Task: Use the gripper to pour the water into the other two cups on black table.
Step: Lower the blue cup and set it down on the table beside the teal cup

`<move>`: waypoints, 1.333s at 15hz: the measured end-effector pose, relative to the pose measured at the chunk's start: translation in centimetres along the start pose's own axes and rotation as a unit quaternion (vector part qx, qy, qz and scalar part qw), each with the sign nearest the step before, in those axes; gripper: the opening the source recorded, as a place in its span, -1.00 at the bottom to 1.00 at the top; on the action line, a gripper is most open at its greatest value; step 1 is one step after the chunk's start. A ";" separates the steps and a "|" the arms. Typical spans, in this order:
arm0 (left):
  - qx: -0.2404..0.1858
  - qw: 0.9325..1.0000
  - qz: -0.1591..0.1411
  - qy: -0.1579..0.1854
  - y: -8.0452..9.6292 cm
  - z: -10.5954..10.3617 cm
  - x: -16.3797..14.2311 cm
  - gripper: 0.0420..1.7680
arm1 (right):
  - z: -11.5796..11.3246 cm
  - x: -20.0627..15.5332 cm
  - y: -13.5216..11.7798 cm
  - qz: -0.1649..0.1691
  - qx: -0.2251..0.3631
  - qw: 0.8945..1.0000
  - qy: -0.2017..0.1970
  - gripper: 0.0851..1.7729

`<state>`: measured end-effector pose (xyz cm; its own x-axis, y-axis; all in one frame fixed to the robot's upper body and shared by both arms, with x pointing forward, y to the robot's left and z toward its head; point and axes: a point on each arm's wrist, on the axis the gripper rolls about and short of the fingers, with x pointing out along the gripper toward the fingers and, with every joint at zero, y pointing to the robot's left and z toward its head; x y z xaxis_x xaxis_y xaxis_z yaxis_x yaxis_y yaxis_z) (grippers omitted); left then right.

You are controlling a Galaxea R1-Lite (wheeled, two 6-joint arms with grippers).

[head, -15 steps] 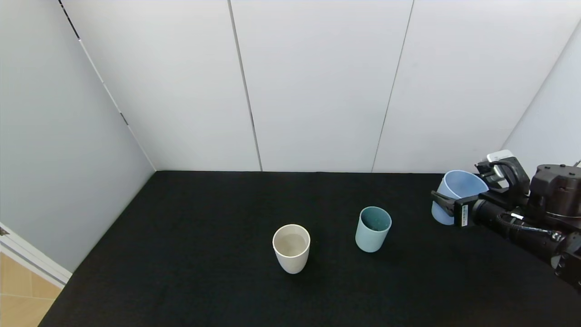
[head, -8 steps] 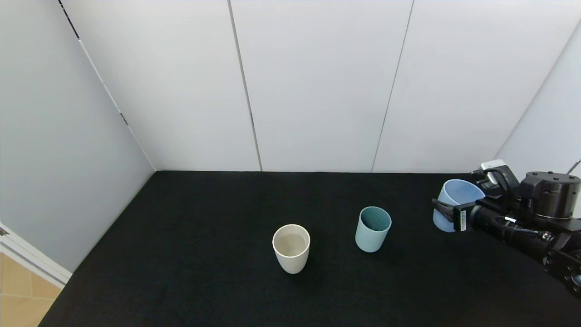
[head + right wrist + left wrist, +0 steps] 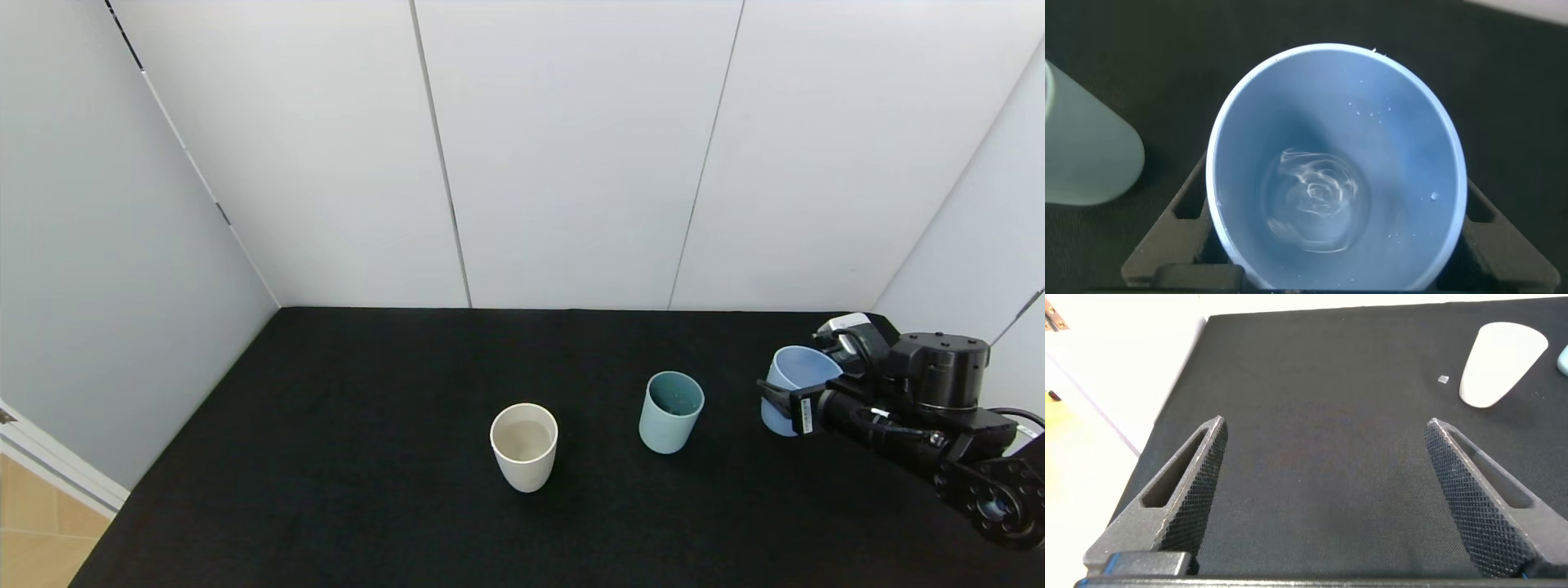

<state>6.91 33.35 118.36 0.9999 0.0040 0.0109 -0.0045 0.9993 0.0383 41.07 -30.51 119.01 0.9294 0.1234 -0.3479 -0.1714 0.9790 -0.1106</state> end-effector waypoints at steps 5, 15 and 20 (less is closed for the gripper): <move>0.000 1.000 0.000 0.000 0.0 0.0 0.0 0.94 | -1.2 0.8 0.4 0.007 0.000 1.000 0.021 0.46; 0.000 1.000 0.000 0.000 0.0 0.0 0.0 0.94 | -1.8 1.2 0.7 0.011 0.000 0.999 0.032 0.46; 0.000 1.000 0.000 0.000 0.0 0.0 0.0 0.94 | -2.1 1.4 1.1 0.014 -0.002 0.999 0.038 0.46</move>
<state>6.91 33.35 118.36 0.9999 0.0040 0.0111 -0.0045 0.9993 0.0383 41.46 -29.63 116.48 0.8969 0.1377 -0.4202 -0.1979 0.9748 -0.1029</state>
